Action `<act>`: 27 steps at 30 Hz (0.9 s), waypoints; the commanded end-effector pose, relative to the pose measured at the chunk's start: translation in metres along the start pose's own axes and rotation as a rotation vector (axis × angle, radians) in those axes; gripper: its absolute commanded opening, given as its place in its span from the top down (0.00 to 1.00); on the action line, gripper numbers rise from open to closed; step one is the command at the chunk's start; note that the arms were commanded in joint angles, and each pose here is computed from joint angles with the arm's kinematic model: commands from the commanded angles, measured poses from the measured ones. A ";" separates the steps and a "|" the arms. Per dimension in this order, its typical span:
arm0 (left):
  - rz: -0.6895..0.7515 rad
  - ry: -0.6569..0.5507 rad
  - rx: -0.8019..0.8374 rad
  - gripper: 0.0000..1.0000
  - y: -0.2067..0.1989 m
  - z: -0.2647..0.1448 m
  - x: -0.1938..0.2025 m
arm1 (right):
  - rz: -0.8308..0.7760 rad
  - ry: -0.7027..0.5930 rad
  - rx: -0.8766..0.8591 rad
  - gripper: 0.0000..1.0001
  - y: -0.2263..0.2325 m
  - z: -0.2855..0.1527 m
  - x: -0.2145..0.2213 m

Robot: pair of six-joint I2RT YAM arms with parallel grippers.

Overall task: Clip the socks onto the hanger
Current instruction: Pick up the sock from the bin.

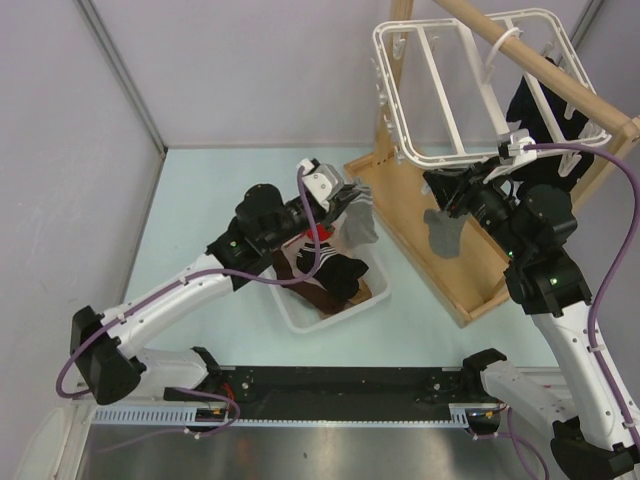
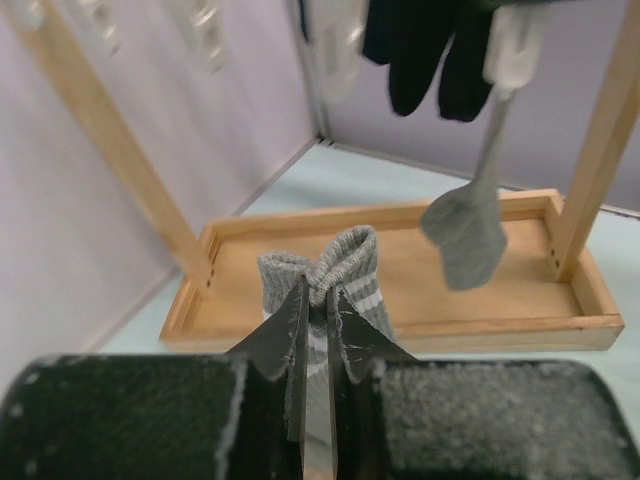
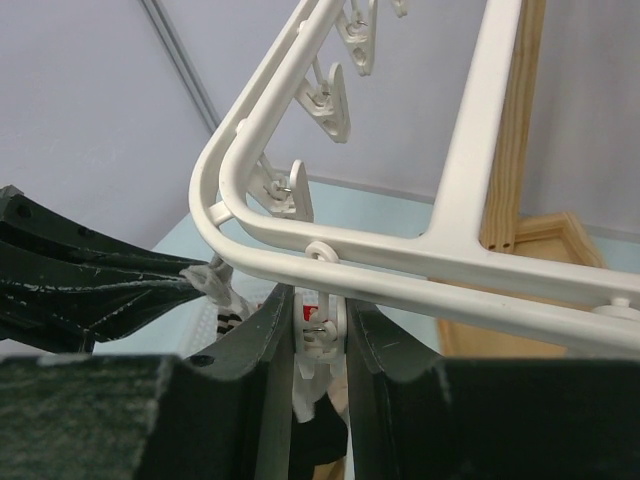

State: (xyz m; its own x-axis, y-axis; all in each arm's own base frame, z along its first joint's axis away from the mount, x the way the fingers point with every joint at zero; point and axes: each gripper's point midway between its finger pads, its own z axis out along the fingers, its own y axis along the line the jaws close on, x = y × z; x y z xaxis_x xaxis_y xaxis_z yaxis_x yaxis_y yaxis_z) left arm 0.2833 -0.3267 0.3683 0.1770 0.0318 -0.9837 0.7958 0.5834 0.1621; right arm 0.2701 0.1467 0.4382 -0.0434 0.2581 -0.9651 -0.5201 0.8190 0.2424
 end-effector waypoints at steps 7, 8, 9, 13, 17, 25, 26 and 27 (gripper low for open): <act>0.168 -0.188 0.194 0.99 -0.045 0.039 -0.059 | -0.016 -0.023 -0.061 0.82 0.013 -0.001 -0.008; 0.177 -0.180 0.207 0.99 -0.048 0.044 -0.054 | -0.016 -0.024 -0.065 0.82 0.013 -0.001 -0.009; 0.183 -0.188 0.226 0.98 -0.052 0.047 -0.057 | -0.019 -0.026 -0.069 0.82 0.014 -0.001 -0.009; 0.187 -0.187 0.257 0.98 -0.060 0.058 -0.054 | -0.026 -0.026 -0.086 0.82 0.017 -0.002 -0.010; 0.193 -0.187 0.268 0.98 -0.063 0.065 -0.055 | -0.029 -0.024 -0.091 0.82 0.018 -0.003 -0.009; 0.193 -0.185 0.295 0.99 -0.069 0.072 -0.058 | -0.038 -0.019 -0.104 0.82 0.020 -0.003 -0.008; 0.191 -0.186 0.303 0.99 -0.071 0.071 -0.058 | -0.038 -0.019 -0.104 0.82 0.019 -0.003 -0.008; 0.193 -0.189 0.305 0.99 -0.072 0.071 -0.059 | -0.039 -0.021 -0.103 0.82 0.019 -0.003 -0.009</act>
State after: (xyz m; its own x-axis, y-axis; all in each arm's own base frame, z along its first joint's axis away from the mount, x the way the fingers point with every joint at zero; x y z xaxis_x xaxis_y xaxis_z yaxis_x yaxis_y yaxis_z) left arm 0.2686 -0.4243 0.3921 0.3646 0.0079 -0.9311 0.8745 0.3406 0.3453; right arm 0.2656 0.1535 0.4424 -0.0302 0.2475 -0.9684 -0.5649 0.7951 0.2209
